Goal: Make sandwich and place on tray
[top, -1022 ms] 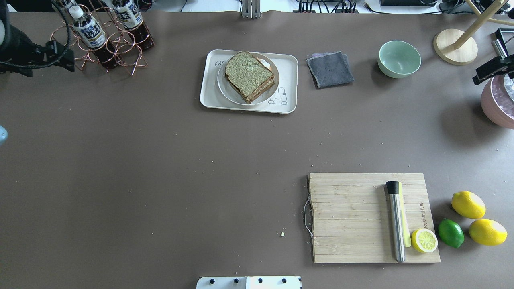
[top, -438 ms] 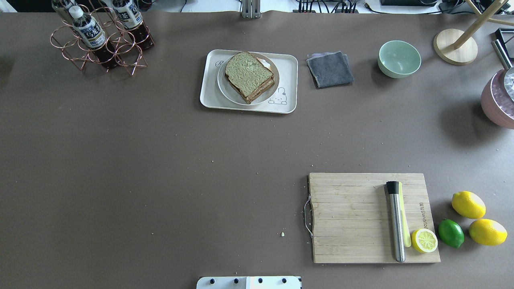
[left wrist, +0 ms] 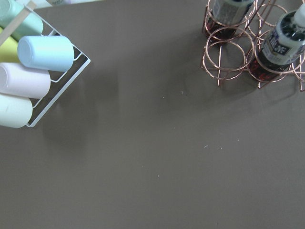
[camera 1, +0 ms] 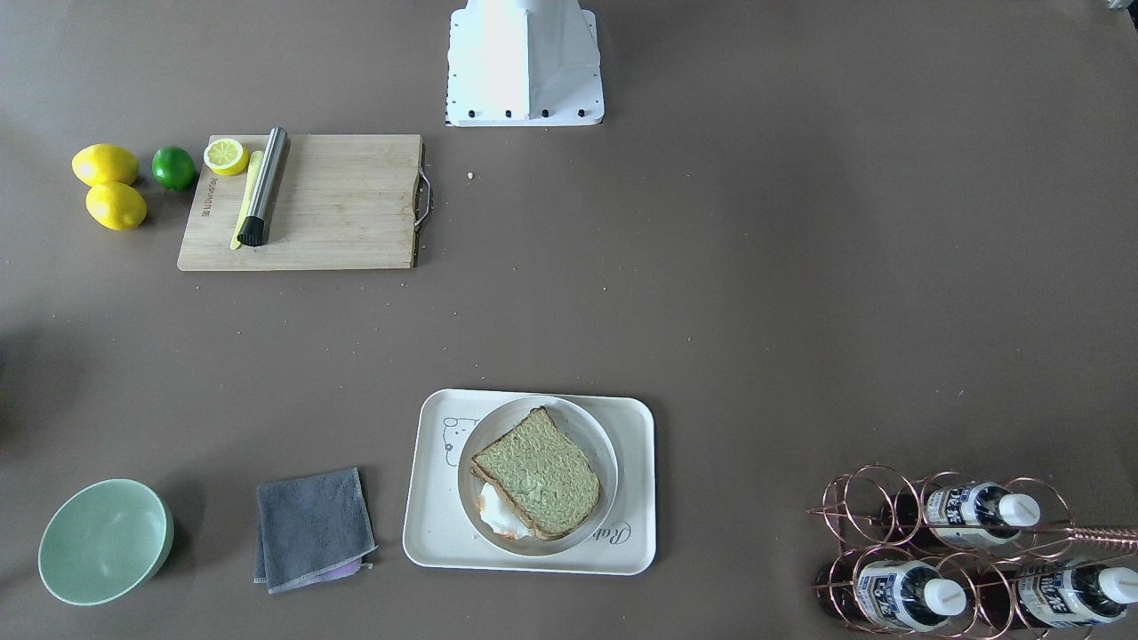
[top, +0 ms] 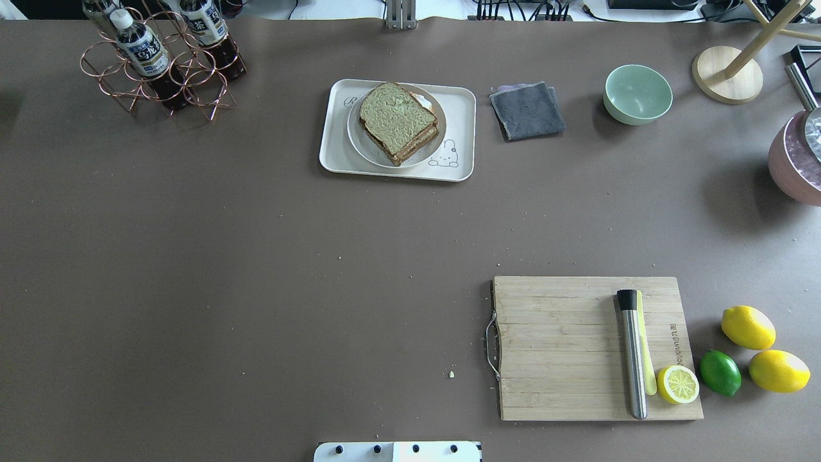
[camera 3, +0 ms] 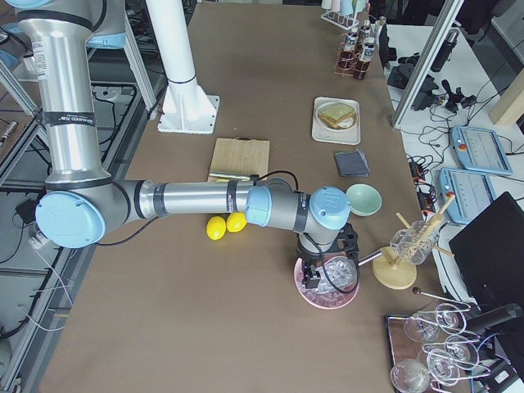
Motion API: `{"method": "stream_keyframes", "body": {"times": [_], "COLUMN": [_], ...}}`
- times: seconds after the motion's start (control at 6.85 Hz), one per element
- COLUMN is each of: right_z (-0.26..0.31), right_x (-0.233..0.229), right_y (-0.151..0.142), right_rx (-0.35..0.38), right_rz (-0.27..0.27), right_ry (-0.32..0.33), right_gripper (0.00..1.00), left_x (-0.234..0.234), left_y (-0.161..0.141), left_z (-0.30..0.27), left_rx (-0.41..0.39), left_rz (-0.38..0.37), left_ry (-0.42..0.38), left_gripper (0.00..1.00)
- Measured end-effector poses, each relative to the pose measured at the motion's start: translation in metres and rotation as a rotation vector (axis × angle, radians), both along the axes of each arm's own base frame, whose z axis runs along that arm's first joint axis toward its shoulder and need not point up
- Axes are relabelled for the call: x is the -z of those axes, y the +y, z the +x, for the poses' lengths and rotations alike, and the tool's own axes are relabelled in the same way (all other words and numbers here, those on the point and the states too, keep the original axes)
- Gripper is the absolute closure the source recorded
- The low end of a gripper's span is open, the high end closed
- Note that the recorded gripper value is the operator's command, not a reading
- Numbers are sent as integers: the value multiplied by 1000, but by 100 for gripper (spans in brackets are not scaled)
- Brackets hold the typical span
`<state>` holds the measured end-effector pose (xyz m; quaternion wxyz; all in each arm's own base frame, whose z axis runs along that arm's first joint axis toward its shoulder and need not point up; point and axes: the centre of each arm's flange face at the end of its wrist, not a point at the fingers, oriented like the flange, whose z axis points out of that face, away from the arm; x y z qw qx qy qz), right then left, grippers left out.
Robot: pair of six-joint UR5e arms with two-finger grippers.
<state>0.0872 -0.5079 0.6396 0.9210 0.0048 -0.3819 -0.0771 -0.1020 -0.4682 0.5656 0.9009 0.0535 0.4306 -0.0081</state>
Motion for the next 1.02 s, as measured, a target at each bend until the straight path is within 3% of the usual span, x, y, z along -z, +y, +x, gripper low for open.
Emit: {"method": "stream_keyframes", "body": {"times": [0.29, 1.02], "right_z": [3, 3], "right_x": [-6, -5], "right_y": [15, 29], "right_rx": [-22, -56], "right_rz": [-20, -16], "right_ry": [-22, -22], "right_gripper": [0, 0], "left_x": [-28, -39], "left_y": [16, 32], "left_z": [0, 1], "left_rx": [25, 33], "left_rz": [-3, 20], "left_ry": [12, 7], "left_gripper": [3, 3]}}
